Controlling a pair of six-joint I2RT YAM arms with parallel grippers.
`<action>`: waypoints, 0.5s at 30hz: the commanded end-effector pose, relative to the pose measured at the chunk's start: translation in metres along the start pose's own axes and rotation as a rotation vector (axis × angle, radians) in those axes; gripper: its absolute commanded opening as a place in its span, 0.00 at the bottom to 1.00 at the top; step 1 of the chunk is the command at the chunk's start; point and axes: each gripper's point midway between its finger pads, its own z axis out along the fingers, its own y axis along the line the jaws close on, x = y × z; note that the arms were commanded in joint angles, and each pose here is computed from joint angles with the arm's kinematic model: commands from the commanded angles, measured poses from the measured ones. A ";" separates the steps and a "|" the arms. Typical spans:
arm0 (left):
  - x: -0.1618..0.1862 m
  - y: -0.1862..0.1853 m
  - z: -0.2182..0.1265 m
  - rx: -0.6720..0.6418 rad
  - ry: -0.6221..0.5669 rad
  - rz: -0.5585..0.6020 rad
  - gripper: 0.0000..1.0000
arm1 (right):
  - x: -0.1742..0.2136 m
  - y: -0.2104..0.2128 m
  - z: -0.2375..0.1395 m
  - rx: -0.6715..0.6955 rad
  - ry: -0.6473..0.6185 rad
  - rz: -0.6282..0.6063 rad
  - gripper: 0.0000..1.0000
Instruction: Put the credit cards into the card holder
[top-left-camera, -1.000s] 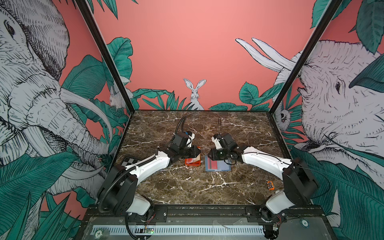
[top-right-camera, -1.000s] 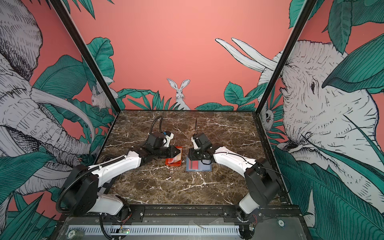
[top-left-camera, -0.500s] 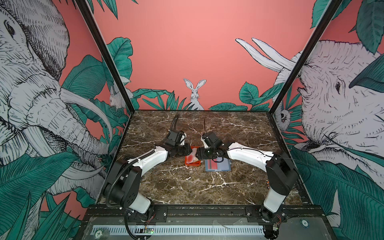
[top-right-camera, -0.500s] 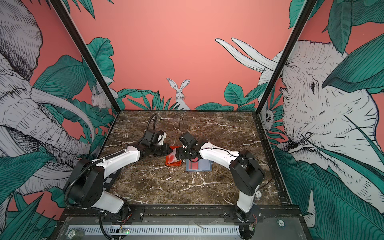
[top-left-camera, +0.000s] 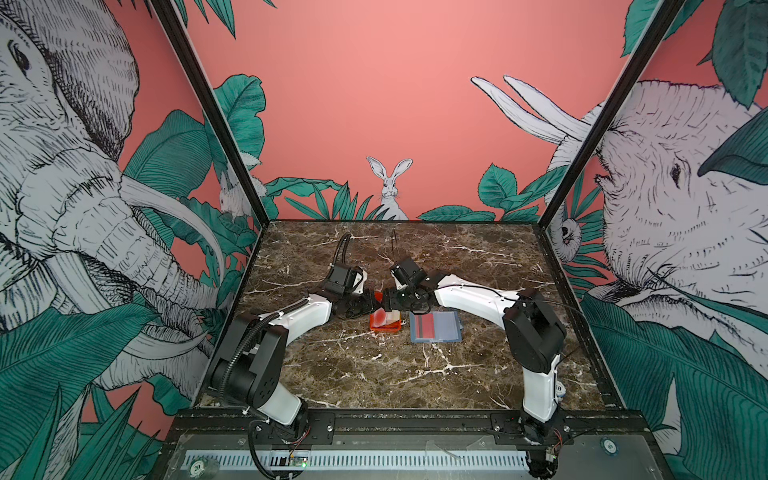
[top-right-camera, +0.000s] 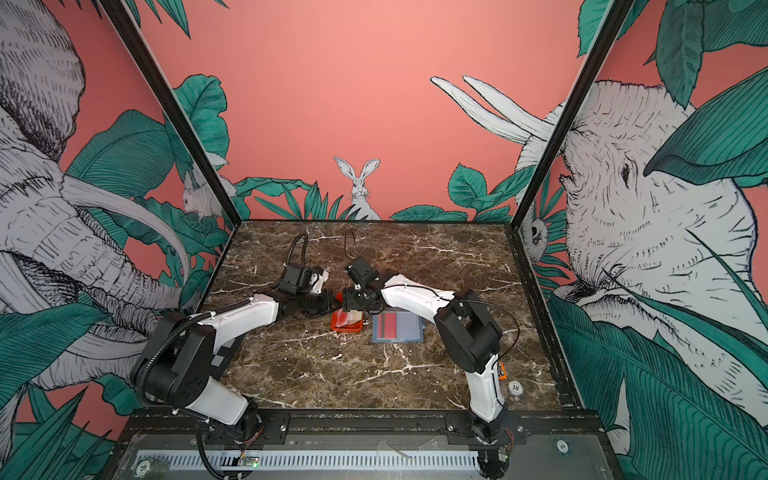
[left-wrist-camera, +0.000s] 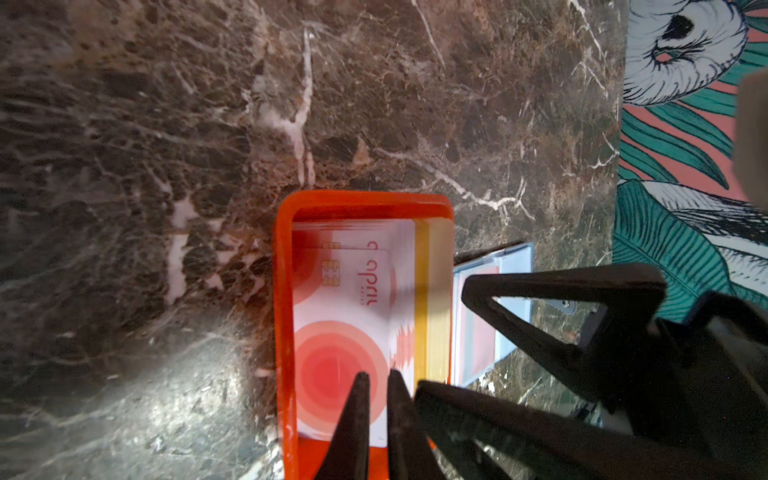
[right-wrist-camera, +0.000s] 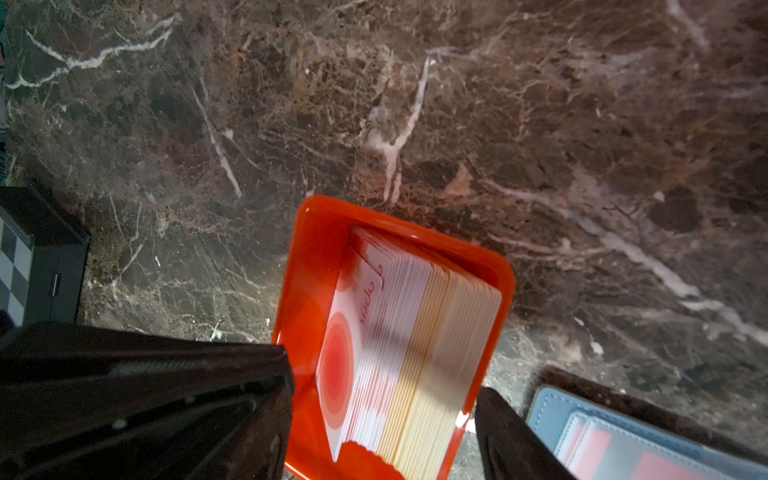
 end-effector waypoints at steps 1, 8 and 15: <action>0.000 0.006 -0.004 -0.026 -0.010 -0.010 0.12 | 0.000 -0.008 0.001 0.044 0.014 -0.019 0.69; -0.001 0.020 -0.012 -0.126 -0.021 0.021 0.15 | -0.002 -0.012 0.003 0.046 0.018 -0.020 0.70; 0.006 0.028 -0.002 -0.145 0.029 0.014 0.18 | -0.005 -0.008 0.010 0.006 0.028 -0.015 0.70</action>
